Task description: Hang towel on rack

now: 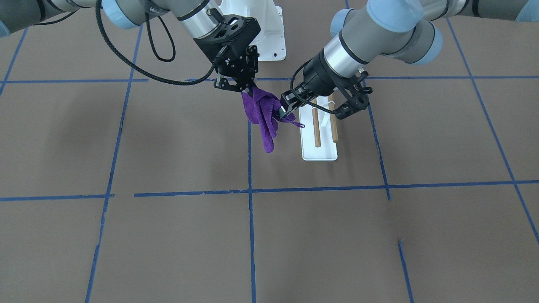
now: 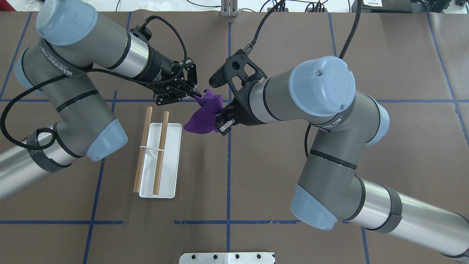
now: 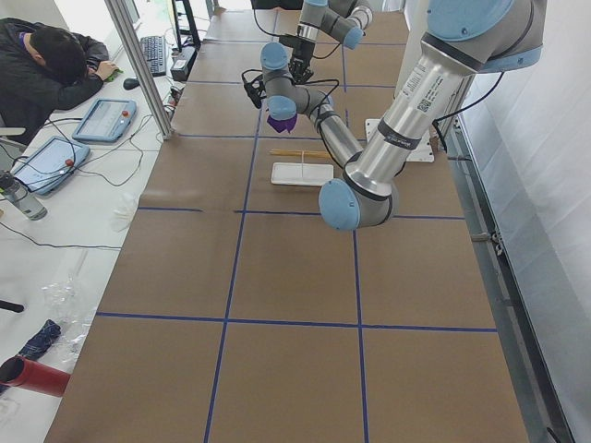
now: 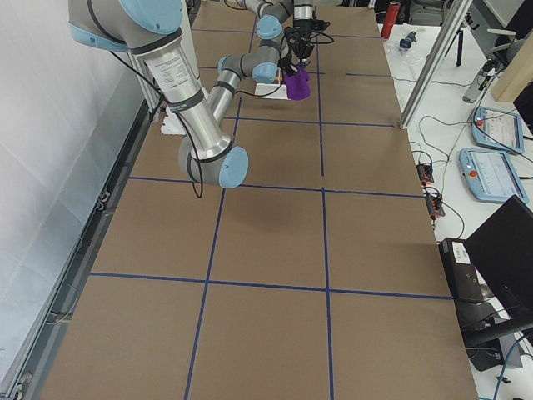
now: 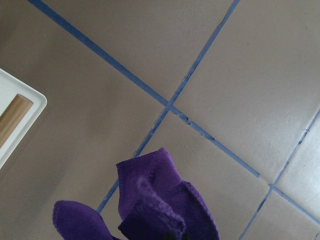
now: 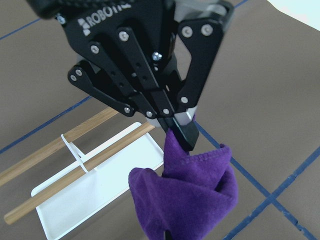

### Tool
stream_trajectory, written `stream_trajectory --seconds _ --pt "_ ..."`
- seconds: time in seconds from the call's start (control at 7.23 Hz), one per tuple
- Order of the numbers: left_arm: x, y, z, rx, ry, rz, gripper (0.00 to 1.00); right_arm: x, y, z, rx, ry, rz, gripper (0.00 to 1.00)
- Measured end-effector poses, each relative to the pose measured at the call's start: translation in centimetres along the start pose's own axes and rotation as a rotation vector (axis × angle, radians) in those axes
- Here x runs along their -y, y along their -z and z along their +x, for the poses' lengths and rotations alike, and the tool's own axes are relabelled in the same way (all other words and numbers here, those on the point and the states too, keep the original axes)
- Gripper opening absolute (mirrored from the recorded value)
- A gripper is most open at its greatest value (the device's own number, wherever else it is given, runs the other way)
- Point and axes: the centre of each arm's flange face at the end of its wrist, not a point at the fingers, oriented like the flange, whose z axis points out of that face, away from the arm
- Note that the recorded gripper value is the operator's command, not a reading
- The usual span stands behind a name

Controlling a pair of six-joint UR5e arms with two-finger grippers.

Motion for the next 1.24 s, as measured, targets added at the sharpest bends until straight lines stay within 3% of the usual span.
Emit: stream_trajectory --seconds 0.28,0.69,0.97,1.24 --pt "-0.2 0.2 0.0 -0.003 -0.003 0.0 0.0 -0.9 -0.1 0.3 -0.004 -0.041 -0.058 1.0" --pt "-0.7 1.7 -1.0 -0.016 -0.012 -0.001 0.0 -2.0 2.9 7.7 0.0 -0.178 -0.236 1.0" --pt "-0.7 3.2 -3.7 -0.01 -0.016 0.002 0.0 -4.2 4.4 13.8 -0.082 -0.294 -0.342 1.0" --pt "-0.1 4.0 -7.8 0.026 -0.083 0.011 0.0 -7.0 5.6 18.9 -0.155 -0.31 -0.426 1.0"
